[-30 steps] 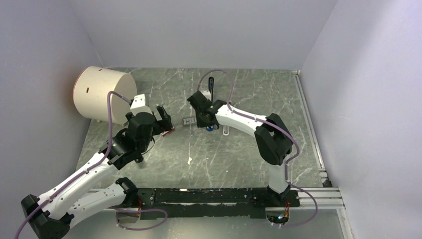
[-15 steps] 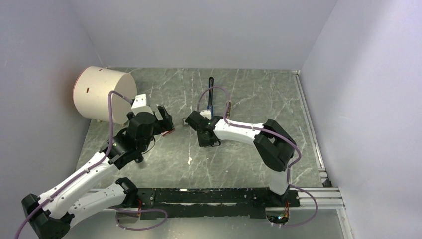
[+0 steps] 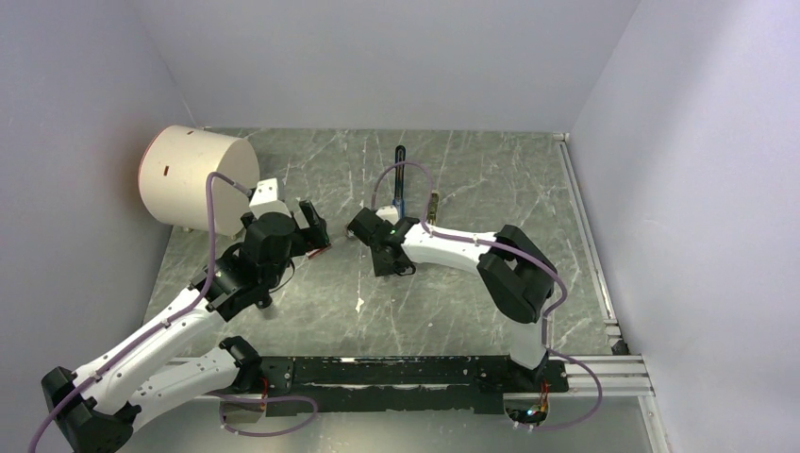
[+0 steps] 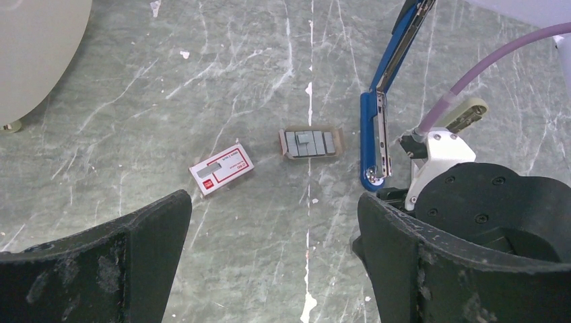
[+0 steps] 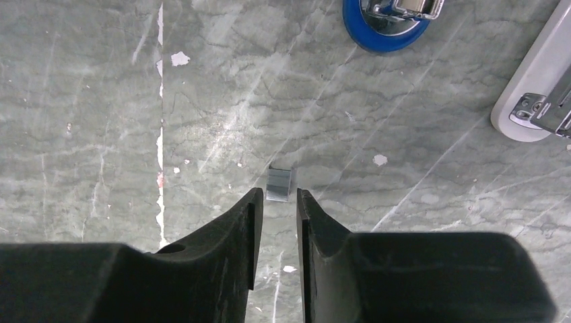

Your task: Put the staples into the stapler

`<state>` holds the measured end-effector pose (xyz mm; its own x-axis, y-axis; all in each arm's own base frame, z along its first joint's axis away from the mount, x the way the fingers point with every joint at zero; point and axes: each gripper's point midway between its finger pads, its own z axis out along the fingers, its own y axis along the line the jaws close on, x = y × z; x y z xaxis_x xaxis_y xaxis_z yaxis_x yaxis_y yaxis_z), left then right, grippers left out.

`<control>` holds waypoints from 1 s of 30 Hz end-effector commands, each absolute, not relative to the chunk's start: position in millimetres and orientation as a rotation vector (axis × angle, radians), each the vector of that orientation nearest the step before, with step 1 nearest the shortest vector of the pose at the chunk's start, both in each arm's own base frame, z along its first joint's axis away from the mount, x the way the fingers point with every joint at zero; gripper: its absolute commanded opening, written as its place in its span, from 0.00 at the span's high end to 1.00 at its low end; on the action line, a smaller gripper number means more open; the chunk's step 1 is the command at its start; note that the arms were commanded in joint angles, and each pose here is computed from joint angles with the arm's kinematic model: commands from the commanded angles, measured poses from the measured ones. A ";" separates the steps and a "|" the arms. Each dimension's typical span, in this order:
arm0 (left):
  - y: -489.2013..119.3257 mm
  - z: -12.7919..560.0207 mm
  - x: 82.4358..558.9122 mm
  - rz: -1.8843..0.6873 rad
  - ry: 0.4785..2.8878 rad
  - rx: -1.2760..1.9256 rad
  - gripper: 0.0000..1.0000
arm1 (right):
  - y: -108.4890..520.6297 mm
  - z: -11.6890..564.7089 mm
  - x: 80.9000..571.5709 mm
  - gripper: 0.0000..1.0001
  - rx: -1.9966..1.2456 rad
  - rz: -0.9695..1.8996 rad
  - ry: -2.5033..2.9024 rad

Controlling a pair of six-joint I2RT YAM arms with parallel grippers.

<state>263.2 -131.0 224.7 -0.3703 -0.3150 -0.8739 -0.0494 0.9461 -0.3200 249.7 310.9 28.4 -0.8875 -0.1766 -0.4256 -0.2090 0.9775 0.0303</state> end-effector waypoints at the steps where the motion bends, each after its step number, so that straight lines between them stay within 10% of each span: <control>1: -129.8 230.5 264.9 -0.298 1.914 -0.270 0.02 | 312.6 29.6 252.7 0.69 -0.266 0.074 2.686; 30: -130.7 230.2 263.5 -0.312 1.914 -0.271 0.02 | 314.4 5.8 255.0 0.73 -0.186 0.020 2.736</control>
